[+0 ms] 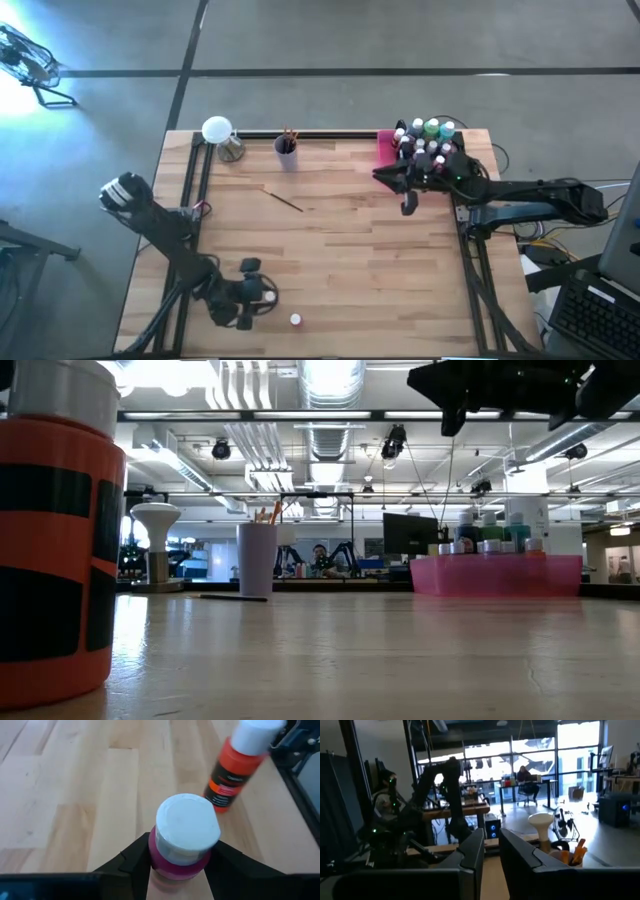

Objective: Pick & Place Paint Supplies
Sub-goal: Put the dark pink paint bottle into the pink bin

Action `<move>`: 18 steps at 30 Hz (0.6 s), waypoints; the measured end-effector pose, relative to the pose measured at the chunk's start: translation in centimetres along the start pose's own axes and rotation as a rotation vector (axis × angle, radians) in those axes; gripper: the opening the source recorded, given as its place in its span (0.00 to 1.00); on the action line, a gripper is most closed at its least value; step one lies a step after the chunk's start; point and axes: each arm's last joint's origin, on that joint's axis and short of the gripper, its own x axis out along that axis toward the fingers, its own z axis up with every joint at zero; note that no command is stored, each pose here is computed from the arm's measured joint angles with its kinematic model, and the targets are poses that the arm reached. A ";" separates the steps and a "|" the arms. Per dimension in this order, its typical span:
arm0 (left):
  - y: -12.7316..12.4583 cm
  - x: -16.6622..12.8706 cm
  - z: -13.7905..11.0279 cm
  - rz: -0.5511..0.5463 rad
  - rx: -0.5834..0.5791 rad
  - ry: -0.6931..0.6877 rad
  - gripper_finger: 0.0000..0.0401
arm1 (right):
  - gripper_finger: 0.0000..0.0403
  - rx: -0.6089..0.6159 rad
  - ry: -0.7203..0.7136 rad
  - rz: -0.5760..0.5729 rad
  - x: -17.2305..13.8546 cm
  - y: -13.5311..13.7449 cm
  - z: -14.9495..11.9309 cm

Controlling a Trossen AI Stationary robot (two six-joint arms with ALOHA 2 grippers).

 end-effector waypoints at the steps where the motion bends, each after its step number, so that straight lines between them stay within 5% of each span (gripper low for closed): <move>1: 0.3 0.1 0.3 -0.001 0.002 0.004 0.40 | 0.14 0.002 0.007 -0.001 0.1 -0.1 -0.2; 18: 6.1 2.2 4.4 0.122 0.031 -0.015 0.40 | 0.24 0.041 0.196 0.128 2.5 1.9 -4.3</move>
